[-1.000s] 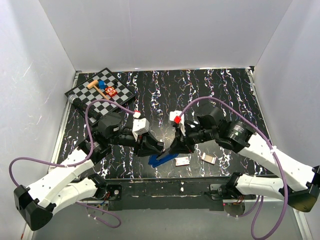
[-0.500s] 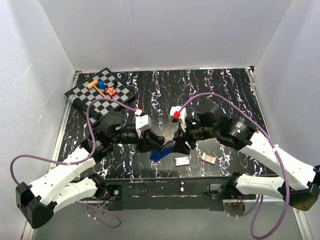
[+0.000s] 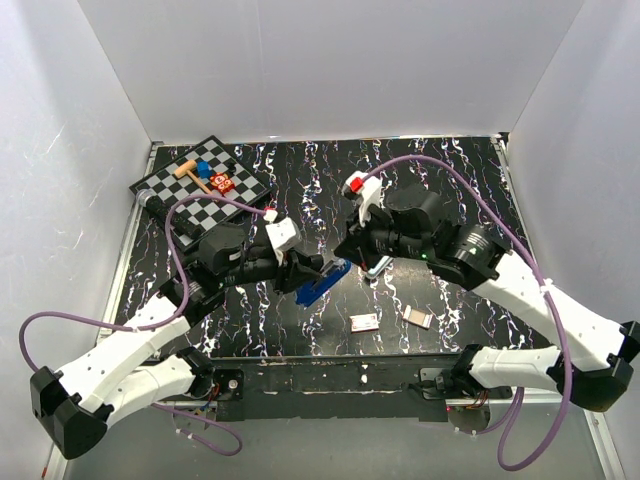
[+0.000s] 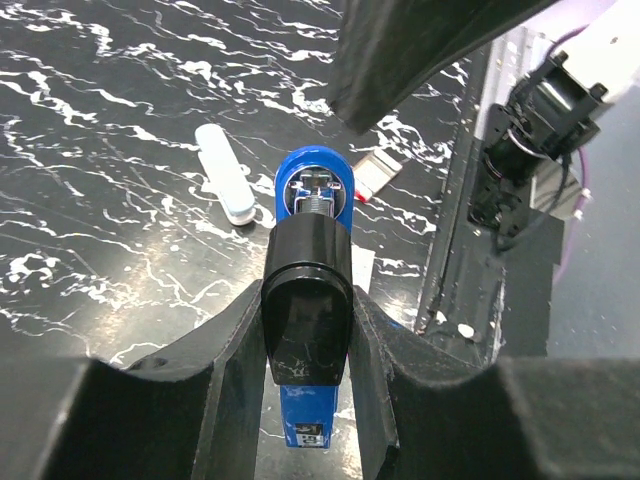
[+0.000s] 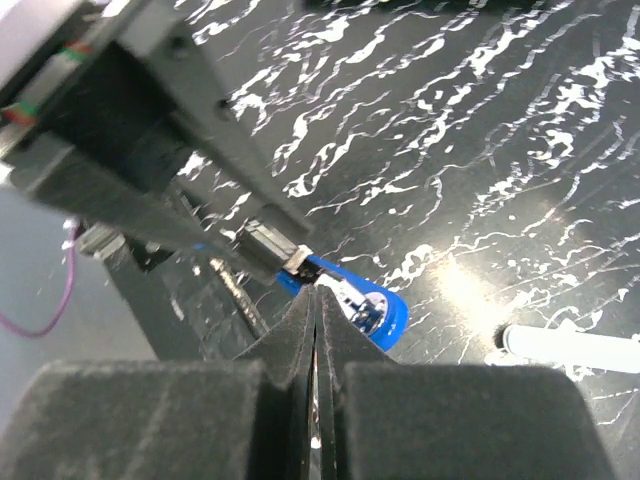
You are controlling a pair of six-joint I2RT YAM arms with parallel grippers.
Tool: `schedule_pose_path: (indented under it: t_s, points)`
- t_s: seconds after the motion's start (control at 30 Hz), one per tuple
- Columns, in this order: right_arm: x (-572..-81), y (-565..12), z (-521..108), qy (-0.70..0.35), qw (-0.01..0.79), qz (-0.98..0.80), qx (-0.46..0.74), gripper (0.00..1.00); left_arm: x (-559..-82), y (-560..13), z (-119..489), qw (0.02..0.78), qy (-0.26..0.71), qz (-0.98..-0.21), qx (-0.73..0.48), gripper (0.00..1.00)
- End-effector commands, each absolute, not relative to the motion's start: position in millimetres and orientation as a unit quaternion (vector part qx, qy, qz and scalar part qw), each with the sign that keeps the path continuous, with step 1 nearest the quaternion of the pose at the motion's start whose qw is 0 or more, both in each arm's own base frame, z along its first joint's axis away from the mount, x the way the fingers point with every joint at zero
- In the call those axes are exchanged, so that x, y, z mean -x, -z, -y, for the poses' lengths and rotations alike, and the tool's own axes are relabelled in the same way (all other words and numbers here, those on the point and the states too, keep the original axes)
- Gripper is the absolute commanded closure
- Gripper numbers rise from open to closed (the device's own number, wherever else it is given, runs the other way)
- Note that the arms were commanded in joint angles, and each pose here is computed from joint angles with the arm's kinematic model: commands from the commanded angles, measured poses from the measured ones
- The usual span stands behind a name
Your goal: Unload the staples from the stapler
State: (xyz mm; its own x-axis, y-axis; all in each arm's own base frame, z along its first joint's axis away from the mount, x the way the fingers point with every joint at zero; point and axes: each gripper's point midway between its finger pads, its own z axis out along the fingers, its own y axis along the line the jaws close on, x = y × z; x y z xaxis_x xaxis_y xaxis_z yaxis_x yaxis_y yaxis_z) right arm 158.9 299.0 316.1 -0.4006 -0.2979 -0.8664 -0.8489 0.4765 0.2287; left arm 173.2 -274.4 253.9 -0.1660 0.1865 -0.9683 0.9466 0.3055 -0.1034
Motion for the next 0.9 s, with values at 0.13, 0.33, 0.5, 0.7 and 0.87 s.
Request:
schedule_pose_path:
  t_s: [0.13, 0.33, 0.5, 0.7, 0.87]
  points:
    - [-201.2, -315.7, -315.8, -0.343, 0.429, -0.806, 0.221, 0.99, -197.9, -303.9, 265.6, 0.569, 0.377, -0.632, -0.366, 1.00]
    - [-209.5, -304.9, -327.1, -0.354, 0.423, -0.813, 0.186, 0.99, -205.9, -303.3, 265.4, 0.573, 0.369, -0.642, -0.351, 1.00]
    - [-214.2, -303.3, -332.5, -0.358, 0.426, -0.813, 0.174, 0.99, -209.1, -303.6, 265.1, 0.576, 0.366, -0.645, -0.345, 1.00]
    - [-217.4, -295.2, -341.3, -0.359, 0.417, -0.818, 0.168, 0.99, -213.4, -300.9, 264.9, 0.576, 0.359, -0.651, -0.340, 1.00]
    - [-217.4, -291.4, -345.8, -0.357, 0.413, -0.822, 0.165, 0.99, -217.0, -300.0, 263.0, 0.579, 0.352, -0.655, -0.334, 1.00]
